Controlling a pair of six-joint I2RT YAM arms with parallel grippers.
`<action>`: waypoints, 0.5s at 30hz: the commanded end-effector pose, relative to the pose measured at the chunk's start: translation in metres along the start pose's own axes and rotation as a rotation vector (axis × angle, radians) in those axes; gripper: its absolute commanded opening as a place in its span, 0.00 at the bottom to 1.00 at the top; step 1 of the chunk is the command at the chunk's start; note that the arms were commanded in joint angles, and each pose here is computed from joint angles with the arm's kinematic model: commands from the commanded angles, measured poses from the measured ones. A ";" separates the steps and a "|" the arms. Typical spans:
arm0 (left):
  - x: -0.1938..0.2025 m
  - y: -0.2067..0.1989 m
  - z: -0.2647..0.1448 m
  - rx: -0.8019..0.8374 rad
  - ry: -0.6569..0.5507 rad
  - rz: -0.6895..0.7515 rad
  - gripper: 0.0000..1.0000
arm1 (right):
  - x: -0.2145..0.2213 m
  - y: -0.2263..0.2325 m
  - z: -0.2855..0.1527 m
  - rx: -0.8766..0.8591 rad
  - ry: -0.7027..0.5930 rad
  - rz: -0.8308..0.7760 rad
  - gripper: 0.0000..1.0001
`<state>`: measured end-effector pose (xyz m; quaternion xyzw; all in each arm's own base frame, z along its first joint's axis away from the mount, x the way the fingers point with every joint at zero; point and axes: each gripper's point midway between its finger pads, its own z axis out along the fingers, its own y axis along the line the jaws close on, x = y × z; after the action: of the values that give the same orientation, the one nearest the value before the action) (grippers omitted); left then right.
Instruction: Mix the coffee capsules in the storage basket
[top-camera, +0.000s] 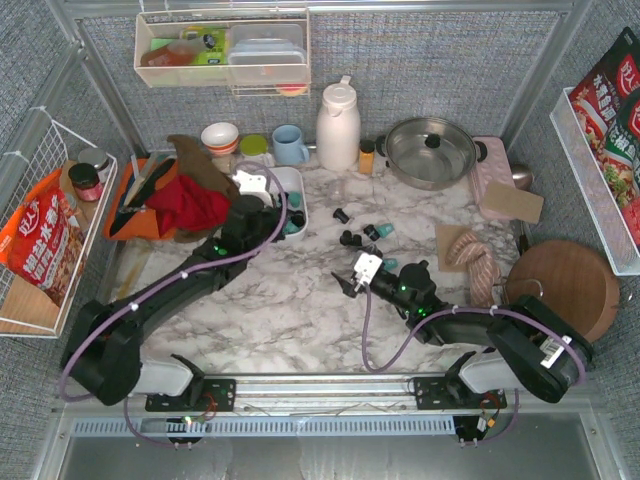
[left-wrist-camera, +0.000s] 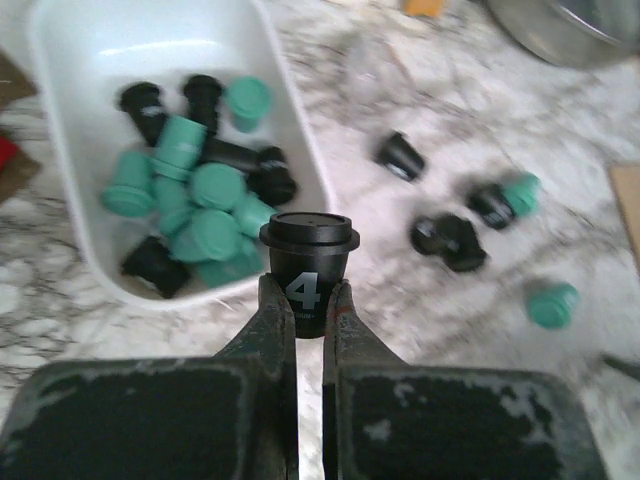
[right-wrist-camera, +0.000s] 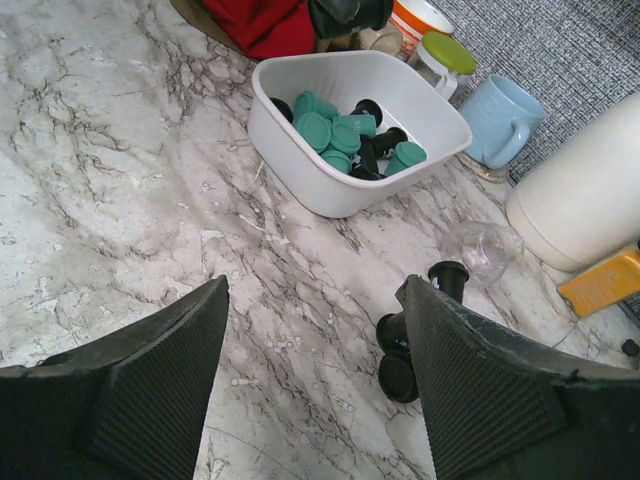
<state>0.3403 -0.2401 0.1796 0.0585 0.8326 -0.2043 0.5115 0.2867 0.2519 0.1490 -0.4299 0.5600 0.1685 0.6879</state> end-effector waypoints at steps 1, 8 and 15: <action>-0.011 0.041 0.021 -0.134 0.003 -0.001 0.00 | 0.002 -0.005 0.000 0.029 0.009 0.028 0.76; -0.033 0.087 0.078 -0.223 0.010 -0.041 0.00 | 0.012 -0.034 0.005 0.192 0.237 0.299 0.99; -0.035 0.124 0.145 -0.284 0.053 -0.048 0.00 | 0.022 -0.061 -0.009 0.398 0.383 0.452 0.99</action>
<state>0.4869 -0.1848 0.1279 -0.0268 0.8662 -0.0987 0.4890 0.3304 0.2370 0.1917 -0.2788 0.6906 0.1613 0.6475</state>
